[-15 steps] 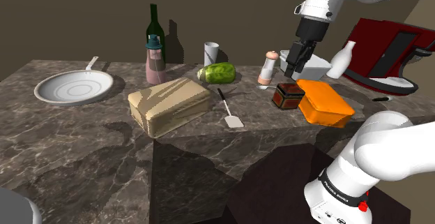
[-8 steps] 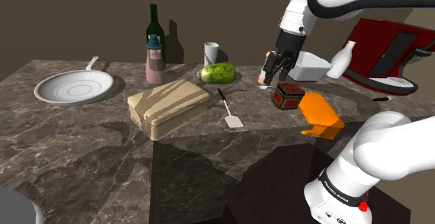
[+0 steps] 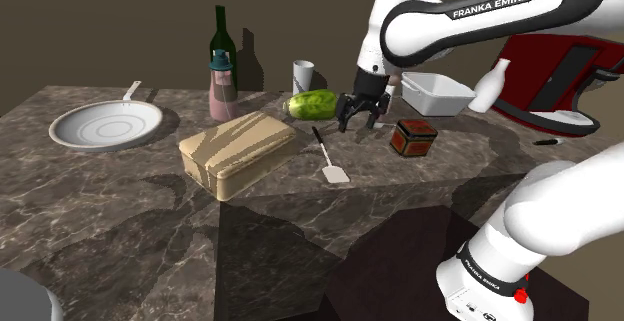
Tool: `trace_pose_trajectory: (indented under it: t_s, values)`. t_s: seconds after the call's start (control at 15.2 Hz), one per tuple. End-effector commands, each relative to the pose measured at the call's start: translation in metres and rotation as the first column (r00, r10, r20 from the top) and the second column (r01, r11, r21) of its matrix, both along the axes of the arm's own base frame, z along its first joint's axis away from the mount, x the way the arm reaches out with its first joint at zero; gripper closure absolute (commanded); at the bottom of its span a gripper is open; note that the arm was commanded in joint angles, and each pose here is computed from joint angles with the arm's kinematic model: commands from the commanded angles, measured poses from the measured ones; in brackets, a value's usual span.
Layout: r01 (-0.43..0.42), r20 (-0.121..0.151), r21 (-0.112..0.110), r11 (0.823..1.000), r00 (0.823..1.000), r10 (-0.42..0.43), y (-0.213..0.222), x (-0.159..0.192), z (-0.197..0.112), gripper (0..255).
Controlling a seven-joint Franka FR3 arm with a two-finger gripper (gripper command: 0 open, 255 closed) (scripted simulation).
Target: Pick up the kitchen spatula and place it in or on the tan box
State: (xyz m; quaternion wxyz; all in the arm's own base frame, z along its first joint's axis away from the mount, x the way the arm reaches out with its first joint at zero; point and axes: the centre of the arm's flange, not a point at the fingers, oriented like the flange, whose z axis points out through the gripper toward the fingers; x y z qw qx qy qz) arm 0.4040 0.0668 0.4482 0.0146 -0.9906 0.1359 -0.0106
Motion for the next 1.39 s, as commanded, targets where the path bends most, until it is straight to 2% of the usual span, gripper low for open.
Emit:
trace_pose_trajectory:
  t_s: [0.0,0.2,0.46,0.92,1.32]
  values:
    - [0.057,0.010,-0.010,0.998,0.998,-0.057,0.006,0.015,-0.019,0]
    - [0.137,0.022,-0.026,0.990,0.990,-0.137,0.010,0.043,-0.046,0]
    - [0.236,0.039,-0.043,0.971,0.971,-0.235,0.012,0.079,-0.078,0]
    - [0.236,0.039,-0.043,0.971,0.971,-0.235,0.011,0.081,-0.115,0]
    - [0.236,0.039,-0.043,0.971,0.971,-0.235,0.011,0.081,-0.118,0]
